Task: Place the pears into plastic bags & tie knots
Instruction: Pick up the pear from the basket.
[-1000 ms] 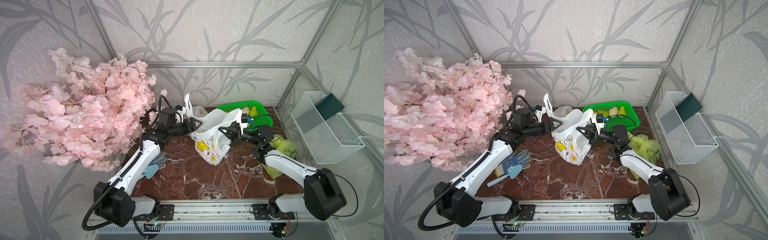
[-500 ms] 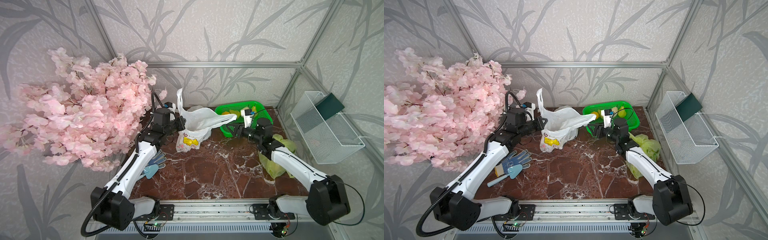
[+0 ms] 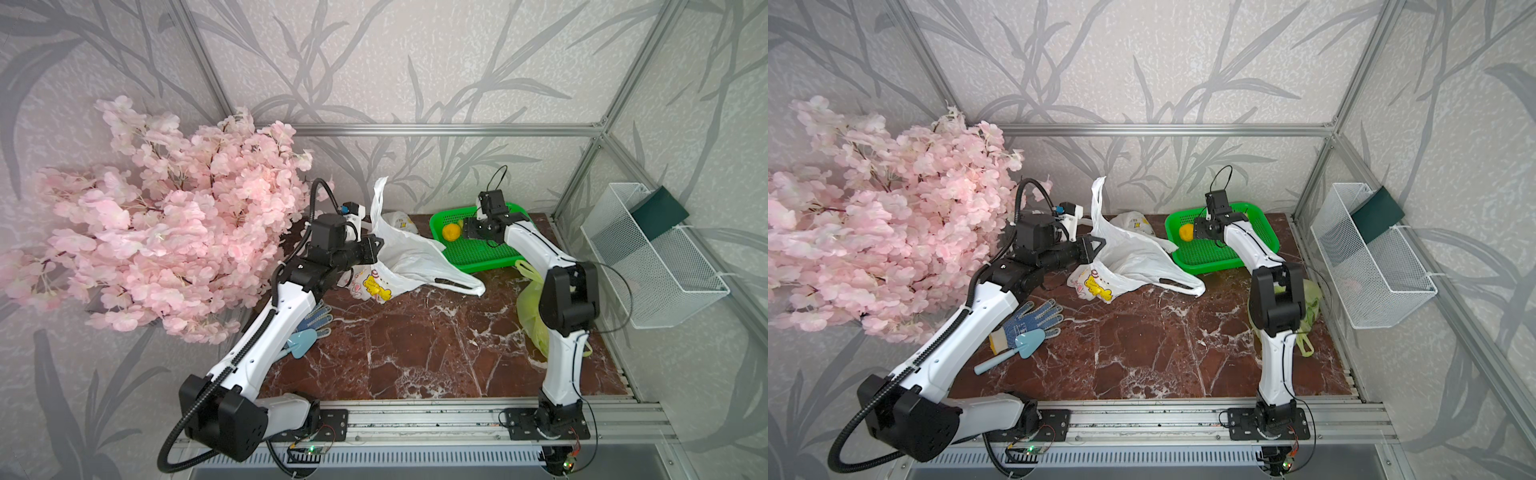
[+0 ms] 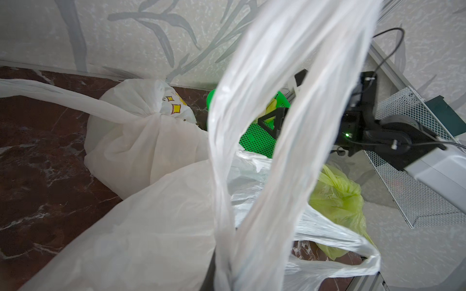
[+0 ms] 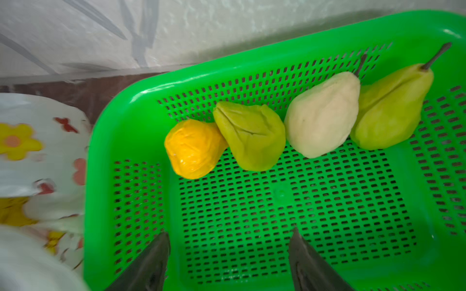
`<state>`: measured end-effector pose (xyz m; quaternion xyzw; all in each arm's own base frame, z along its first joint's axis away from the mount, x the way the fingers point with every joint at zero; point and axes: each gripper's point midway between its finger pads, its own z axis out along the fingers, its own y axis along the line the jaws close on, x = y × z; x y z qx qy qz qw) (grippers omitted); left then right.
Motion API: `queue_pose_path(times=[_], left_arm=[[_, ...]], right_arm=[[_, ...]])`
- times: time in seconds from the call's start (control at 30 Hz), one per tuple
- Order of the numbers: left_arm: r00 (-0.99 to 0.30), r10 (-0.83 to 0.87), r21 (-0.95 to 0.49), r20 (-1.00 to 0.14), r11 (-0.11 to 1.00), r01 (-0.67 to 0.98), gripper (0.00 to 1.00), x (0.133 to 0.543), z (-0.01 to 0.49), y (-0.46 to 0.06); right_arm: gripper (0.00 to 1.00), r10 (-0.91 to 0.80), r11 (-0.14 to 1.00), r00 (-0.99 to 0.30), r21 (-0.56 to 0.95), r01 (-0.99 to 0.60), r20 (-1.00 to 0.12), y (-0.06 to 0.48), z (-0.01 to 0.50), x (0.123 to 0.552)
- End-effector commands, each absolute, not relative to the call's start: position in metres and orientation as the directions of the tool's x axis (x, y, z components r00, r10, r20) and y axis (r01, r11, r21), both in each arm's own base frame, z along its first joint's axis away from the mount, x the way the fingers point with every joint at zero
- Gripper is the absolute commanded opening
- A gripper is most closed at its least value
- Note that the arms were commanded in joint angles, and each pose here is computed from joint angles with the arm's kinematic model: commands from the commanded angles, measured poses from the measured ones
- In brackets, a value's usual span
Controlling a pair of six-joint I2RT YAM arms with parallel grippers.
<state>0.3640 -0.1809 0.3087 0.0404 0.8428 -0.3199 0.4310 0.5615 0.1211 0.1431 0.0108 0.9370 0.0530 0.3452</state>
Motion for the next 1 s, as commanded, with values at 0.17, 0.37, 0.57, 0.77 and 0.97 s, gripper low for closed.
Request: queue_pose_path(times=[0.17, 0.37, 0.57, 0.77, 0.97], left_arm=[[-0.647, -0.153, -0.483, -0.747, 0.794, 0.37, 0.0, 0.357, 0.299, -0.184], [-0.656, -0.144, -0.481, -0.741, 0.795, 0.369, 0.0, 0.356, 0.296, -0.184], [-0.649, -0.15, -0.477, -0.746, 0.8, 0.364, 0.0, 0.353, 0.297, -0.181], [-0.649, -0.157, -0.481, -0.745, 0.799, 0.359, 0.0, 0.353, 0.297, -0.181], [-0.648, -0.161, -0.489, -0.744, 0.792, 0.365, 0.0, 0.352, 0.301, -0.182]], right_arm=[[0.78, -0.147, 0.987, -0.773, -0.139, -0.076, -0.617, 0.106, 0.106, 0.614], [0.78, -0.193, 0.981, -0.805, -0.128, -0.146, -0.561, 0.119, 0.062, 0.635], [0.71, -0.156, 0.988, -0.848, -0.072, -0.139, -0.506, 0.112, 0.049, 0.627], [0.73, -0.12, 0.992, -0.881, -0.014, -0.128, -0.457, 0.111, 0.059, 0.602], [0.87, -0.139, 0.989, -0.861, -0.025, -0.145, -0.489, 0.113, 0.066, 0.615]])
